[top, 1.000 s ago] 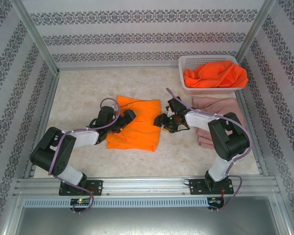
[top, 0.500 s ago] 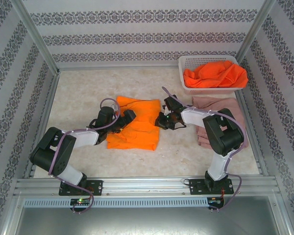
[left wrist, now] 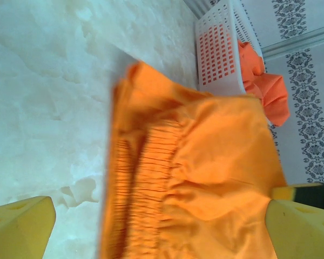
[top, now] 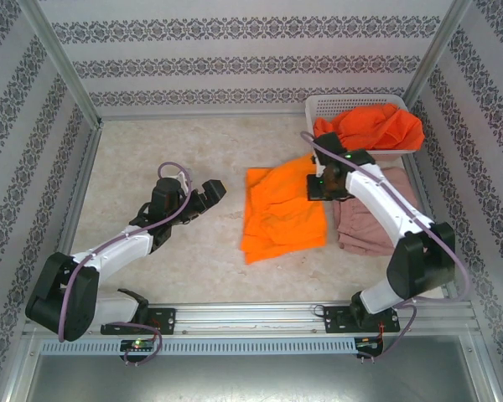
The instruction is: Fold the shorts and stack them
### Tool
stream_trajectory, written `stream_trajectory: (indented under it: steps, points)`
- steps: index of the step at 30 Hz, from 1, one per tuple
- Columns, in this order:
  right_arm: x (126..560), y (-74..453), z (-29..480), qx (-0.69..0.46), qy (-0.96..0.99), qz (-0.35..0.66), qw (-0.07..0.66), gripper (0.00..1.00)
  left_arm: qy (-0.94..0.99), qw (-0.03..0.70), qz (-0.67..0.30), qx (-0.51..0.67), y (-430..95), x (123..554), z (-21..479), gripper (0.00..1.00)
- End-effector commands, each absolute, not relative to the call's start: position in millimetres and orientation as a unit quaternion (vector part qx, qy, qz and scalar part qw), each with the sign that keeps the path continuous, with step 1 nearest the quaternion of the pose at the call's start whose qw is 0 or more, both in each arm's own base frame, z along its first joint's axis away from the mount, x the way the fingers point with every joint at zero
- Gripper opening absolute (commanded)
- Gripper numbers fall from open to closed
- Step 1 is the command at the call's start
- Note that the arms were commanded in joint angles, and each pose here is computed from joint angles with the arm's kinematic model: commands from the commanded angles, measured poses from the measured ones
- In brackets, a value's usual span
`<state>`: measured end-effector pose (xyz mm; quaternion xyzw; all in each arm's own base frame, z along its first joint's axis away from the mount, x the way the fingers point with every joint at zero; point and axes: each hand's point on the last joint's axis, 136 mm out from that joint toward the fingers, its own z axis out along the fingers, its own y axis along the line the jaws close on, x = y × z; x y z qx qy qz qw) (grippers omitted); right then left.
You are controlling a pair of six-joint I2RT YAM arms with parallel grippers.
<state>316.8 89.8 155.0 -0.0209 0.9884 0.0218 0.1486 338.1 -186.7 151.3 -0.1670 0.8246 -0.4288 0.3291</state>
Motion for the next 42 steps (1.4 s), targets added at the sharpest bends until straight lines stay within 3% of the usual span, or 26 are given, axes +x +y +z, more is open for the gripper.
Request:
stream_trajectory:
  steps: [1,14,27,34,42]
  points:
    - [285.0,36.1,171.8,-0.074,0.989,-0.088,0.09,0.0,0.83,0.323,-0.424,-0.165,-184.1,336.9,144.2,1.0]
    - [307.8,-29.7,240.1,-0.086,0.965,-0.203,0.141,0.0,0.826,0.318,-0.435,-0.166,-186.3,336.3,141.7,1.0]
    - [322.3,-50.6,288.6,-0.077,0.948,-0.249,0.184,0.0,0.827,0.314,-0.433,-0.17,-185.6,336.2,138.1,1.0]
    - [326.6,-72.5,295.7,-0.061,0.941,-0.28,0.181,0.0,0.828,0.313,-0.432,-0.171,-185.3,336.4,136.8,1.0]
    - [332.3,-113.4,266.4,-0.043,0.931,-0.33,0.151,0.0,0.829,0.307,-0.435,-0.172,-186.8,336.5,132.1,1.0]
